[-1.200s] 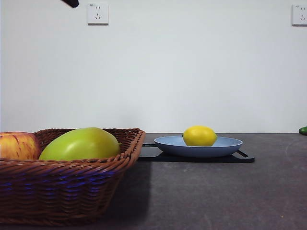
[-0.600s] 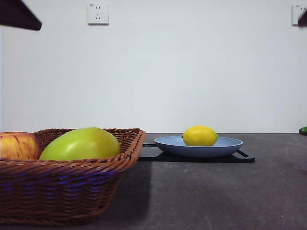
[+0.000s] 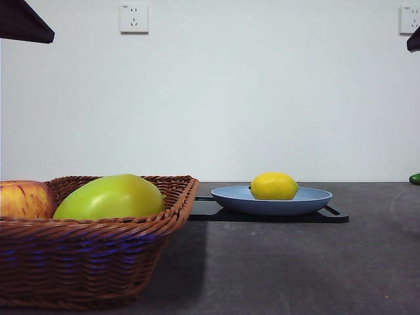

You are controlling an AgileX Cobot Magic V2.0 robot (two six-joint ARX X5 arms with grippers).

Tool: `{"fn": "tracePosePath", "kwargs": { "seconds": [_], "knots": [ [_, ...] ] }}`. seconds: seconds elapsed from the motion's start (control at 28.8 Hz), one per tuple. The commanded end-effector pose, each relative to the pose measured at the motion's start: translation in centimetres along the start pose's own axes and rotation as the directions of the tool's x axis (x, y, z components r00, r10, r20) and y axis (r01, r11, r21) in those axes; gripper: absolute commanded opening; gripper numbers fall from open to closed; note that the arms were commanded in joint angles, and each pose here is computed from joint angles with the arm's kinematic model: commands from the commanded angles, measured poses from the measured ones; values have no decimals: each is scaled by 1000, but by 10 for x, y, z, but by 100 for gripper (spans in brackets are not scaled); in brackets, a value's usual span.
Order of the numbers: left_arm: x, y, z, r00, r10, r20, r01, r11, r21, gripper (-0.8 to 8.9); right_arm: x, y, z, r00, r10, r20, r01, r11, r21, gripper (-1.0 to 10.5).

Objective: Take the lemon from the basket,put the lemon in the plate,hand out the plate

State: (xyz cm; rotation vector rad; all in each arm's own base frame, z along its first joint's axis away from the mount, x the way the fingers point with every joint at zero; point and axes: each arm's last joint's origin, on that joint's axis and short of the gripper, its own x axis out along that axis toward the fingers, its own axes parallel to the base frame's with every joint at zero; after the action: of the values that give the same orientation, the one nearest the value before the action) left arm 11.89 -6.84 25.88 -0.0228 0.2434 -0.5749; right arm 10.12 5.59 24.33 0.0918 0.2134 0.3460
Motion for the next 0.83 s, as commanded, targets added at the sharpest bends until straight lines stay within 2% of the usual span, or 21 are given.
{"fn": "tracePosePath", "kwargs": {
  "seconds": [0.03,0.28,0.38,0.49,0.56,0.62,0.69,0.76,0.83],
  "knots": [
    [0,-1,3,1000,-4,16,4,1000,-8,8,-1,1,4,1000,5,16,-5,1000,11,3],
    [-3,-1,2,1000,-6,6,7,1000,-8,8,-1,1,4,1000,5,16,-5,1000,11,3],
    [-23,1,0,998,52,24,-55,994,94,8,-1,1,3,1000,6,15,-6,1000,11,3],
    [-47,7,-5,986,155,64,-161,981,106,8,-1,1,3,1000,4,15,-5,1000,11,3],
    [-59,12,-10,954,278,114,-288,954,84,8,-1,1,4,1000,5,16,-5,1000,11,3],
    [-66,18,-17,899,406,161,-419,906,53,8,-1,1,3,1000,5,15,-5,1000,11,3],
    [-67,24,-27,852,493,175,-505,863,28,8,-1,1,3,1000,5,15,-5,1000,11,3],
    [-64,30,-38,823,537,187,-549,836,13,8,-1,1,4,1000,4,16,-5,1000,11,3],
    [-58,35,-49,810,555,191,-565,825,-1,8,-1,1,4,1000,4,16,-5,1000,11,3]
  ]
}}
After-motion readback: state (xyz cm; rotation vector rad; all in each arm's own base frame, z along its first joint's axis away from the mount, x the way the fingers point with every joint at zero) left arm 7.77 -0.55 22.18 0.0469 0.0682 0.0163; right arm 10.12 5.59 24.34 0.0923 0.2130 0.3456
